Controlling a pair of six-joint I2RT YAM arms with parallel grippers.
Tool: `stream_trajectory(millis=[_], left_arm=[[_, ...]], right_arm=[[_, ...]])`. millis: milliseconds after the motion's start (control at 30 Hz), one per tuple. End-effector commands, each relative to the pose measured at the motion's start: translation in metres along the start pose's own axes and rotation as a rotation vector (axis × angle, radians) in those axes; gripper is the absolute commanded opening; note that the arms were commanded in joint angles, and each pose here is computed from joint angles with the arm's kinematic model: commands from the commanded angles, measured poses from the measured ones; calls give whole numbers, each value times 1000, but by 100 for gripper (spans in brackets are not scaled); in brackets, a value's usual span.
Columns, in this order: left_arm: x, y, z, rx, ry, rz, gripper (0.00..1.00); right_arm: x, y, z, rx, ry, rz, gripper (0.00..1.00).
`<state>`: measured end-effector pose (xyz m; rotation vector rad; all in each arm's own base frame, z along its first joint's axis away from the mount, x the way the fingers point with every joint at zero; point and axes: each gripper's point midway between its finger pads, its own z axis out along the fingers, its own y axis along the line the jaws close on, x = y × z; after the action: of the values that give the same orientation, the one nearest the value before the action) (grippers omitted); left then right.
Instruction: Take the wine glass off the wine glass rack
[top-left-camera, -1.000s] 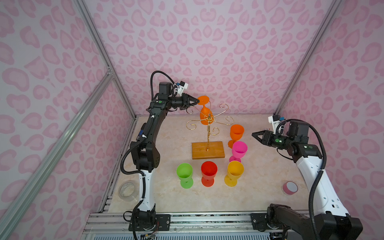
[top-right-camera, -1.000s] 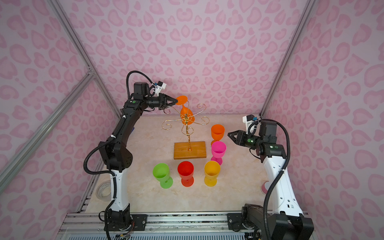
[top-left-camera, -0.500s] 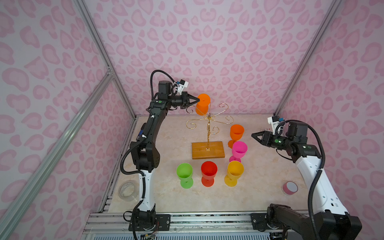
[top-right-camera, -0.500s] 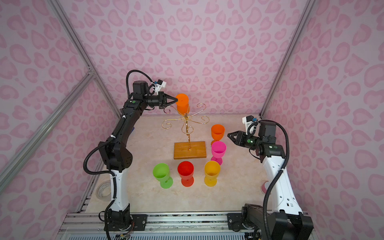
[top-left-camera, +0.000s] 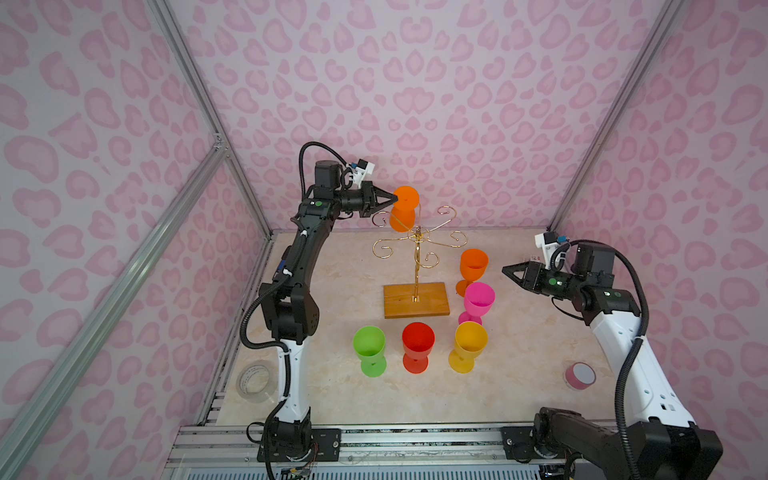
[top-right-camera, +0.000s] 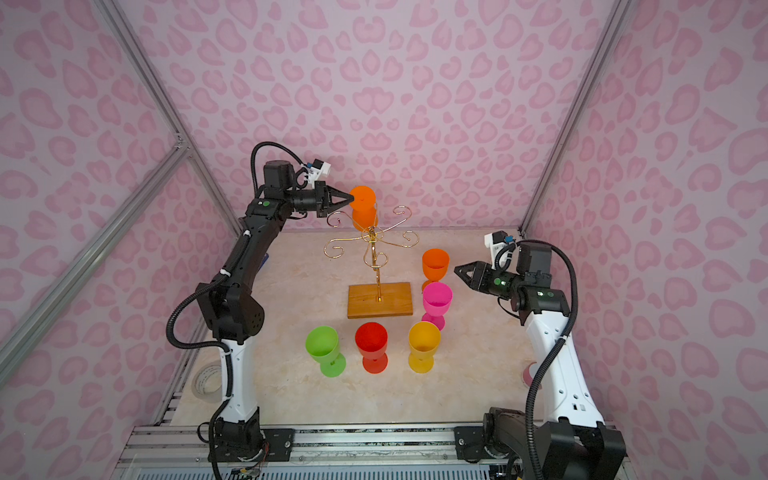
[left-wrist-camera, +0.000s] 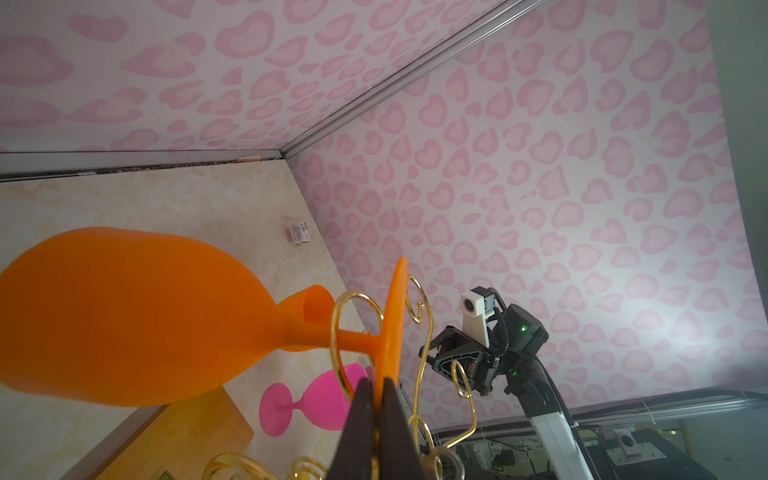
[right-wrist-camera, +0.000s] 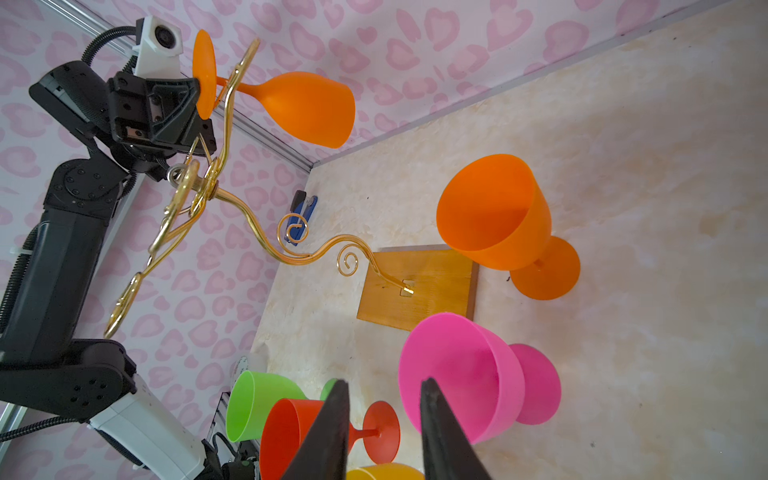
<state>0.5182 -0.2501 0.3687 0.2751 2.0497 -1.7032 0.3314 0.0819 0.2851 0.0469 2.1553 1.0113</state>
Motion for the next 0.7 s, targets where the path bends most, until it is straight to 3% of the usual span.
stream_trajectory(millis=[0,667], left_arm=[[-13,-23,-6,48,-35,49,3],[-15,-33,6,121,-21,28,2]], right_arm=[[-5,3,1,-14,-13,-11,30],[-2,1,1,-14,-10,-5,30]])
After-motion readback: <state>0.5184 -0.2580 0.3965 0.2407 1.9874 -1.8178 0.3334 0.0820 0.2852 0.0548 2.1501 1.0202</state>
